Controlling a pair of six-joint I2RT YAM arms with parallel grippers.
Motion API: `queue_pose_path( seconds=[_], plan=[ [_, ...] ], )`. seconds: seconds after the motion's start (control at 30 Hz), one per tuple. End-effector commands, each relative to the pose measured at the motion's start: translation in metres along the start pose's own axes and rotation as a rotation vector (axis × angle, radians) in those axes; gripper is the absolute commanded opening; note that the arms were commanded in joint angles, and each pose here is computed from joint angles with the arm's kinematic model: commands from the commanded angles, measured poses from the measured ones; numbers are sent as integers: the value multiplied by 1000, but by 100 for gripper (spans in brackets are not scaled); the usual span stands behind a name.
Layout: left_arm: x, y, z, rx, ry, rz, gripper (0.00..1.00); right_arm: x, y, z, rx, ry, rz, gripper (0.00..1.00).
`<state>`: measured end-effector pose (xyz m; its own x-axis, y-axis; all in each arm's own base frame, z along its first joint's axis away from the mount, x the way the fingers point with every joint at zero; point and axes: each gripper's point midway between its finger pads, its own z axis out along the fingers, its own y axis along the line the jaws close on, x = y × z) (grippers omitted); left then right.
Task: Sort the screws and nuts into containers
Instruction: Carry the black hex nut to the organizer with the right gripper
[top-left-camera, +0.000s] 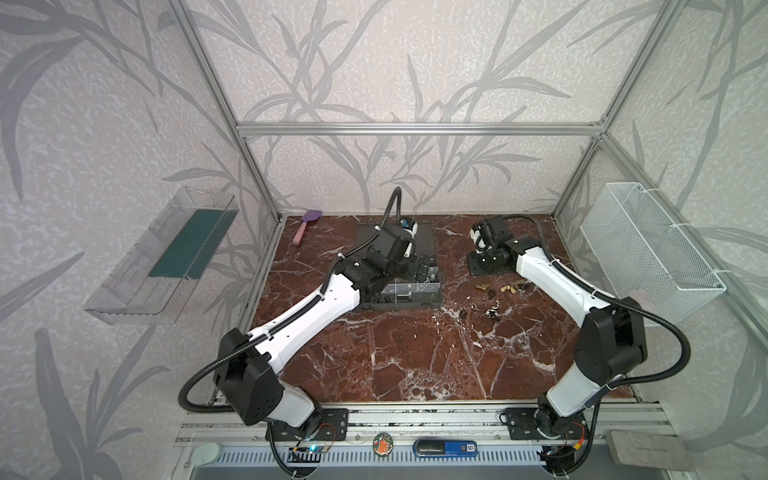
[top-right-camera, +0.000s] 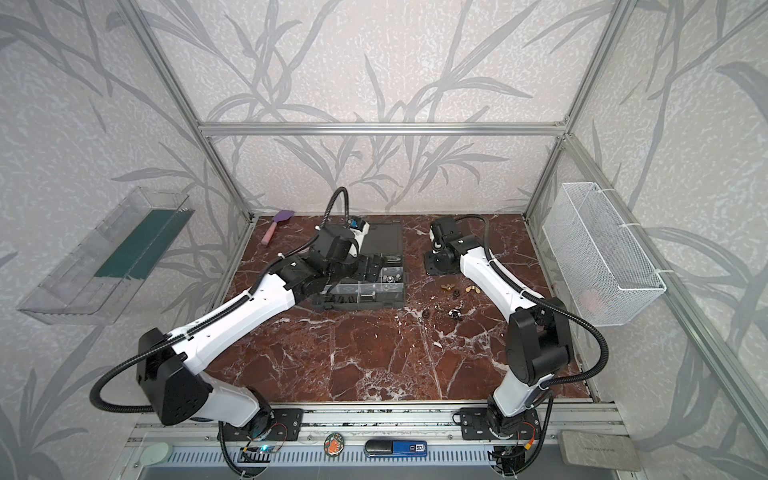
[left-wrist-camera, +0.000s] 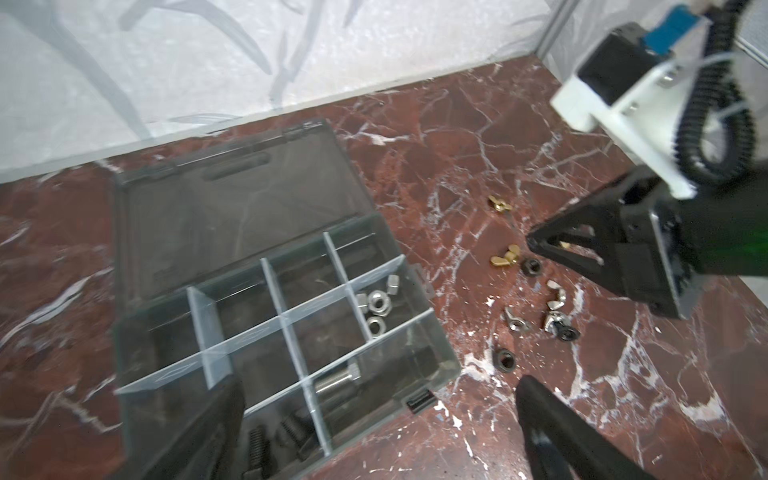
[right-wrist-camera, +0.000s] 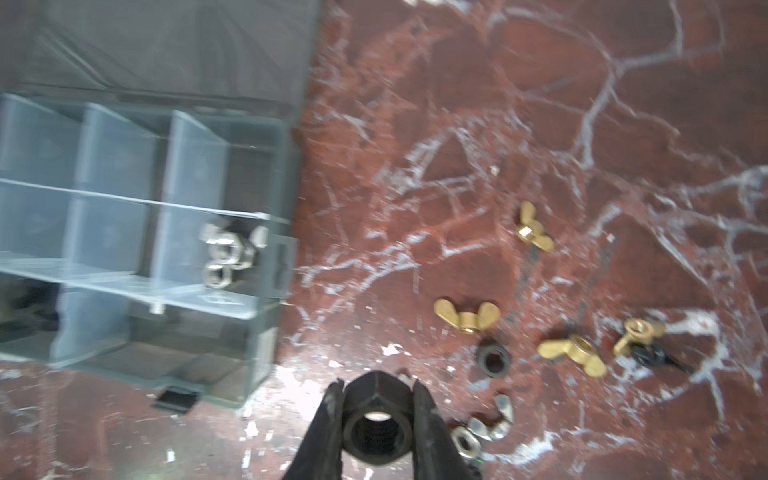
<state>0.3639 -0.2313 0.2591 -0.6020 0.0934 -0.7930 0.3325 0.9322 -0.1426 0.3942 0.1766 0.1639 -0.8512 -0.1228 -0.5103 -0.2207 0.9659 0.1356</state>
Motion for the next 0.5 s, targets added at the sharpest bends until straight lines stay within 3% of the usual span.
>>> queue_pose_path(
  seconds=[0.0,0.27,0.47],
  plan=[
    [23,44,-14,-86,50,-110,99,-17,43,2,-75,-36,-44,11],
    [54,104,-38,-112,43,-311,99,-32,141,28,-188,-39,-177,11],
    [65,128,-31,-90,9,-484,99,-30,205,57,-257,-20,-247,11]
  ],
)
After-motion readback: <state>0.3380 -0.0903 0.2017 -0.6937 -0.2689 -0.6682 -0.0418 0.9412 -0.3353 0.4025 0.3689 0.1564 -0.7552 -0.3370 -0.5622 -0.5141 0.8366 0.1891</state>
